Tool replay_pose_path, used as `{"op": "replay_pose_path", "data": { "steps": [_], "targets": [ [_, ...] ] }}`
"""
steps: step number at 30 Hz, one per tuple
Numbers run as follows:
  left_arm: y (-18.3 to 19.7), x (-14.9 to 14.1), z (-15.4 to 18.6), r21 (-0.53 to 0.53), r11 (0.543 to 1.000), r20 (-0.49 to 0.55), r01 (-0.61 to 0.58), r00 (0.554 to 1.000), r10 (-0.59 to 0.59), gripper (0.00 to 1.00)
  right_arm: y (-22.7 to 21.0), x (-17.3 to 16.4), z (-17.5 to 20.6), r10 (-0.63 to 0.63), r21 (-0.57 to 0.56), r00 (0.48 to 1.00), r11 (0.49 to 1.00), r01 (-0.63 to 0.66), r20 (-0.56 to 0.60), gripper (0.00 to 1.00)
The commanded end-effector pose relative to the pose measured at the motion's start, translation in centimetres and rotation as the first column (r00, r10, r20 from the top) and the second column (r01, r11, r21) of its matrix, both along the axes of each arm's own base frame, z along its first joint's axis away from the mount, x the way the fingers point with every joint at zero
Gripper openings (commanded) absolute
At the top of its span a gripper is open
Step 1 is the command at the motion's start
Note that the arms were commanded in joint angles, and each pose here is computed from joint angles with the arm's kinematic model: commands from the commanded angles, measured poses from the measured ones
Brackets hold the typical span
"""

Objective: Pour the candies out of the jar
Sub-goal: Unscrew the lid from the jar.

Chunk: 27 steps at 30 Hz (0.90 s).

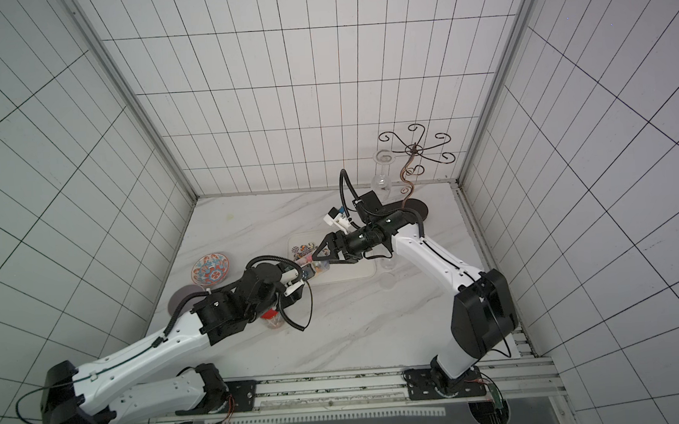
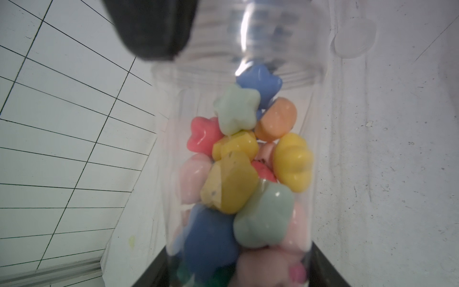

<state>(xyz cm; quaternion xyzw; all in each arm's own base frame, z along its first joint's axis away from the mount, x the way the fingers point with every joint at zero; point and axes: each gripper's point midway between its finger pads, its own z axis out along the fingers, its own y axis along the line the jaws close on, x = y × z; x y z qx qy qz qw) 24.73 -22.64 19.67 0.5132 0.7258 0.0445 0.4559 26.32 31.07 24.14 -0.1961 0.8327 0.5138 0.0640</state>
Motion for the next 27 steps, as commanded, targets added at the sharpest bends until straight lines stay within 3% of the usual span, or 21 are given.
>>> {"op": "replay_pose_path", "data": {
  "steps": [1,15,27],
  "targets": [
    [-0.8,0.4,1.8,-0.063,0.998,0.041,0.008,0.999,-0.005,0.49,0.6,1.4,3.8,-0.002,0.045,0.993,0.999,-0.004,0.115,0.78],
    [-0.7,0.5,2.1,-0.081,0.997,0.050,-0.013,0.999,0.017,0.49,0.4,0.9,3.6,0.004,0.047,0.994,0.999,-0.009,0.106,0.68],
    [-0.6,0.7,2.6,-0.102,0.994,0.058,-0.028,0.998,0.034,0.49,0.2,0.2,3.4,0.024,0.061,0.995,0.998,-0.030,0.093,0.75]
  ]
}}
